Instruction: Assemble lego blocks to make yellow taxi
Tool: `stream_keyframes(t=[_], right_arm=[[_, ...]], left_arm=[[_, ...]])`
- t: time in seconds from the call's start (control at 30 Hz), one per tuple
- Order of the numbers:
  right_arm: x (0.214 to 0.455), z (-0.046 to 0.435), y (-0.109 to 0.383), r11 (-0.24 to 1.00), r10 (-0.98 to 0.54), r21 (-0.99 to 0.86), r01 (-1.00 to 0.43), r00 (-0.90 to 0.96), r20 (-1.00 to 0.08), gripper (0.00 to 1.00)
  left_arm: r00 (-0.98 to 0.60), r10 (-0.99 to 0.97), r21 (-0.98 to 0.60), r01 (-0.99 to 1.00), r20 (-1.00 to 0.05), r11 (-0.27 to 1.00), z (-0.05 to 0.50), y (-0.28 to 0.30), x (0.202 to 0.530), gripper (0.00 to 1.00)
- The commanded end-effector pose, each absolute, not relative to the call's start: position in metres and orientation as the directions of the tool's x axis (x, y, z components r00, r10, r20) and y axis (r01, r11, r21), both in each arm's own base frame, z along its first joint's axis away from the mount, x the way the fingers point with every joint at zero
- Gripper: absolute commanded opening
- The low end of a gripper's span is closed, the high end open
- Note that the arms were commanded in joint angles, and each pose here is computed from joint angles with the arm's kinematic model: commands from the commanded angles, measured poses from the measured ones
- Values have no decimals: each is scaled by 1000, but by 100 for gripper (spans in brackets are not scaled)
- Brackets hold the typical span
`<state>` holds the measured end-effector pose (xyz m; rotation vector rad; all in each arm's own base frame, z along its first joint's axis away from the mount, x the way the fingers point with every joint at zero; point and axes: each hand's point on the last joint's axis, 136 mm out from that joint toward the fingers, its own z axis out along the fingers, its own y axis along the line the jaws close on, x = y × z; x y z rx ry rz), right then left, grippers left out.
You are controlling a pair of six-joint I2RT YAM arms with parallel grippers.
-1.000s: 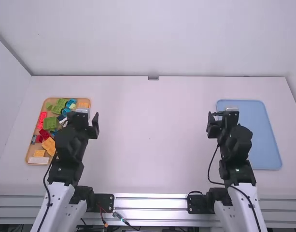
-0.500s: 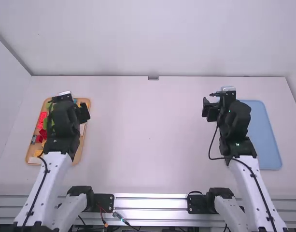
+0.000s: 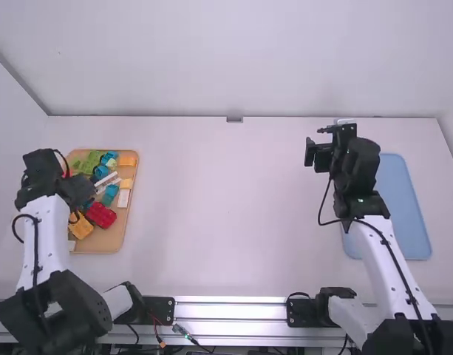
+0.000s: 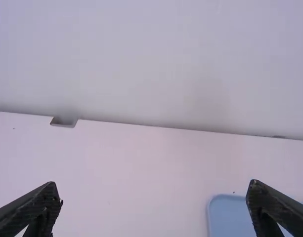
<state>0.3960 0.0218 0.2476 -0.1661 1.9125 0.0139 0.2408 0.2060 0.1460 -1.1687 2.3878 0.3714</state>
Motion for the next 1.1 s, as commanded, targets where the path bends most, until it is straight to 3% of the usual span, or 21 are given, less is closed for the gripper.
stream_keyframes(t=[0.0,0.17,0.47,0.6,0.7,0.83,1.07], right_arm=[[403,267,25,989,-110,-76,-127,-290,-951,99],[403,269,25,989,-111,-77,-127,-283,-953,99],[404,272,25,989,-110,-78,-127,-269,-957,99],[405,274,25,989,-110,-79,-126,-263,-958,99],[405,275,26,989,-109,-78,-129,-258,-960,99],[406,277,26,988,-109,-78,-129,-250,-962,99],[406,279,27,993,-49,-20,-118,-249,-967,99]], left_arm=[[-458,-760,32,-864,-461,502,137,225,222,99],[-502,-798,27,-851,-335,524,103,235,209,99],[-618,-755,12,-775,-218,631,39,244,227,95],[-615,-767,22,-782,-184,622,21,248,225,79],[-626,-762,26,-775,-166,631,15,247,224,60],[-640,-747,23,-762,-182,647,15,248,228,74],[-677,-712,33,-729,-185,684,12,248,228,84]])
